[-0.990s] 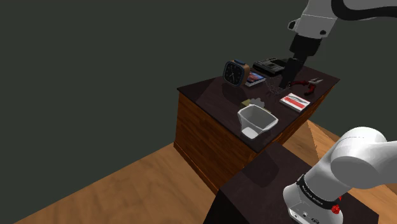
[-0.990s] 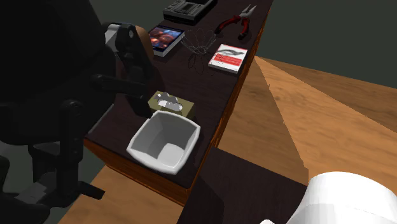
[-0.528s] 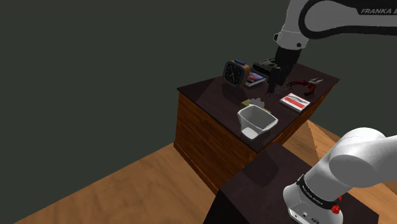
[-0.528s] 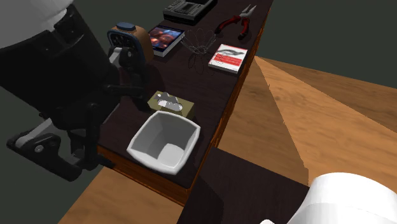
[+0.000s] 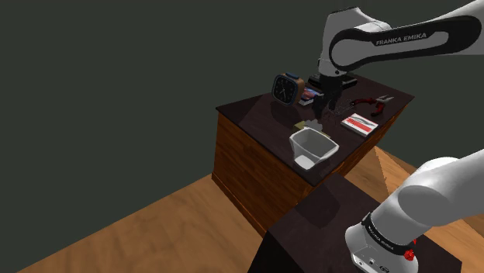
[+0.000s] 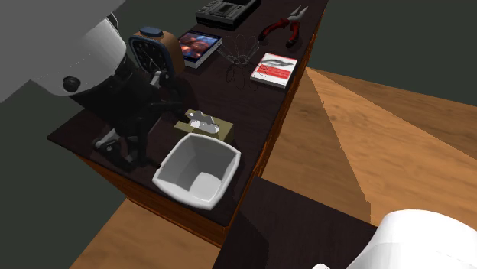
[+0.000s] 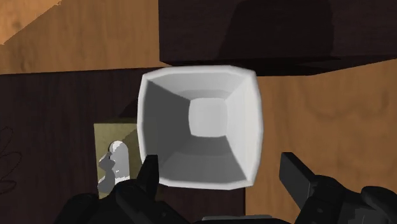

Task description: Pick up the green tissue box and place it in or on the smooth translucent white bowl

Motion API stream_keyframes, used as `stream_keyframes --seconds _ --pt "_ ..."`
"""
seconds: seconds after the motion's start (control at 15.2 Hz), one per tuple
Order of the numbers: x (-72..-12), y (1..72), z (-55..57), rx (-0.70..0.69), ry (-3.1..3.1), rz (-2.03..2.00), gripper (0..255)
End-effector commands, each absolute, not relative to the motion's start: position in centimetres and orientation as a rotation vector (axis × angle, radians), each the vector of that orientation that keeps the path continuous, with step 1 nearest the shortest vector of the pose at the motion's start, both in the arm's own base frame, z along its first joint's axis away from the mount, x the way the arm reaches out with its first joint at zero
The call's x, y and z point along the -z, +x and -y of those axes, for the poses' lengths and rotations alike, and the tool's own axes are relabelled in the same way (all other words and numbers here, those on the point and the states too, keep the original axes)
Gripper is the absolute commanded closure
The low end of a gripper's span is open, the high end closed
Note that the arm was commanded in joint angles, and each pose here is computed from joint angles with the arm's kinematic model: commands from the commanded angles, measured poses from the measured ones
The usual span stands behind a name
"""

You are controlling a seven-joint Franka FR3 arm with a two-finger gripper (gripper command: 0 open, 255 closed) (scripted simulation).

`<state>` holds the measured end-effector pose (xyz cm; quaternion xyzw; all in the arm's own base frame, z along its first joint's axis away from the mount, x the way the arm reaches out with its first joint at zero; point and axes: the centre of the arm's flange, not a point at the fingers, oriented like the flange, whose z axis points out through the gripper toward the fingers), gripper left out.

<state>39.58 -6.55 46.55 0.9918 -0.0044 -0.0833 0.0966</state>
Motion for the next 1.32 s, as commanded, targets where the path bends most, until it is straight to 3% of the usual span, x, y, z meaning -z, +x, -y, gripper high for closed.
stream_keyframes --seconds 0.0,1.25 --pt "-44.7 41.1 7.7 0.272 2.906 0.043 0" --pt "-29.4 50.7 22.8 0.470 2.619 0.295 0"
